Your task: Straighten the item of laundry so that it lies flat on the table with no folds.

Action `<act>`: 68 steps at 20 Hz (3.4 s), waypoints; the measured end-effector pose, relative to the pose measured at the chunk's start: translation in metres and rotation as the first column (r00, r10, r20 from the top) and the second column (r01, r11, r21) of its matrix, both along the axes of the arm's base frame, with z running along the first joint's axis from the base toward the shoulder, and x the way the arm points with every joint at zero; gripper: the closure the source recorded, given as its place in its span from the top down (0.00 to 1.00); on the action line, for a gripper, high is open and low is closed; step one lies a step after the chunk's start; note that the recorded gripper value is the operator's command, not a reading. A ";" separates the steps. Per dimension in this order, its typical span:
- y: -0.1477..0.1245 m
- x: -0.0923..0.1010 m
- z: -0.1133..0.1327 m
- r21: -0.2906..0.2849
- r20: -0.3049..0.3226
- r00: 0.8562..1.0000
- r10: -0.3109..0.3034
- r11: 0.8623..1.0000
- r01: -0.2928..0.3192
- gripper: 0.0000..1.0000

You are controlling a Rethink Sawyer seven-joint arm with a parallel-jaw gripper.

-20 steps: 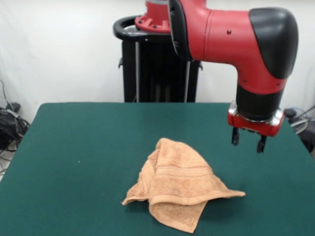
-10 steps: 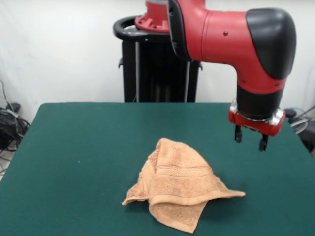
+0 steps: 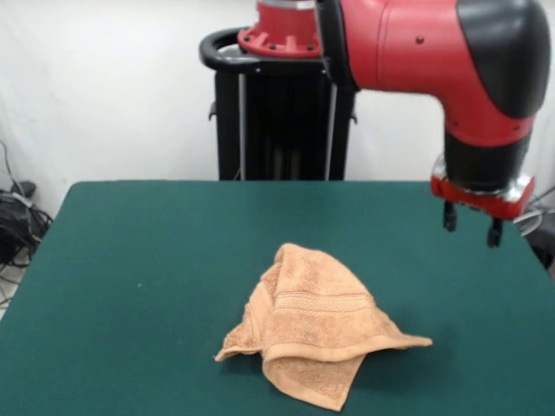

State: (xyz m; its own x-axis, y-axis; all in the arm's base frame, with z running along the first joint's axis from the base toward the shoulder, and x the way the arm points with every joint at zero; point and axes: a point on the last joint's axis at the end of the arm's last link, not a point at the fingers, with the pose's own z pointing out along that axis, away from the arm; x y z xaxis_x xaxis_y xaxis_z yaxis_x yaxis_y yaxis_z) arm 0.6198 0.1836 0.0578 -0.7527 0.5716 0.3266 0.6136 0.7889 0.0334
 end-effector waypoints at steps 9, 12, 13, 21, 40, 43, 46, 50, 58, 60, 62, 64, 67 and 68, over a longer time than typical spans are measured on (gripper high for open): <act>0.021 -0.012 0.071 -0.034 0.008 0.965 -0.262 0.965 0.262 1.00; 0.021 -0.021 0.086 -0.052 -0.004 0.948 -0.317 0.947 0.317 1.00; 0.020 -0.024 0.091 -0.057 -0.009 0.941 -0.338 0.940 0.337 1.00; -0.026 -0.035 0.098 -0.142 0.012 0.941 -0.337 0.931 0.336 1.00; -0.171 -0.005 0.063 -0.299 0.087 0.979 -0.187 0.932 0.205 1.00; -0.165 0.000 0.073 -0.290 0.103 0.980 -0.168 0.938 0.191 1.00; -0.154 0.005 0.086 -0.270 0.106 0.982 -0.157 0.946 0.180 1.00; -0.137 0.011 0.101 -0.245 0.098 0.986 -0.138 0.957 0.158 1.00; -0.108 0.019 0.111 -0.210 0.111 0.989 -0.099 0.970 0.121 1.00; -0.098 0.022 0.108 -0.195 0.119 0.989 -0.087 0.975 0.109 1.00; -0.093 0.024 0.105 -0.188 0.127 0.989 -0.081 0.977 0.104 1.00; -0.088 0.026 0.102 -0.180 0.138 0.988 -0.075 0.979 0.100 1.00; -0.081 0.030 0.094 -0.165 0.163 0.984 -0.069 0.982 0.096 1.00; -0.076 0.035 0.086 -0.152 0.187 0.980 -0.066 0.984 0.095 1.00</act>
State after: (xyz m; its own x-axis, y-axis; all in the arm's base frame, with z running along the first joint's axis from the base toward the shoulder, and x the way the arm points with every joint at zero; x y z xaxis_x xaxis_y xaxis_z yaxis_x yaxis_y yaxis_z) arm 0.6545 0.1080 0.1438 -0.7403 0.6663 0.0889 0.6705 0.7414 0.0271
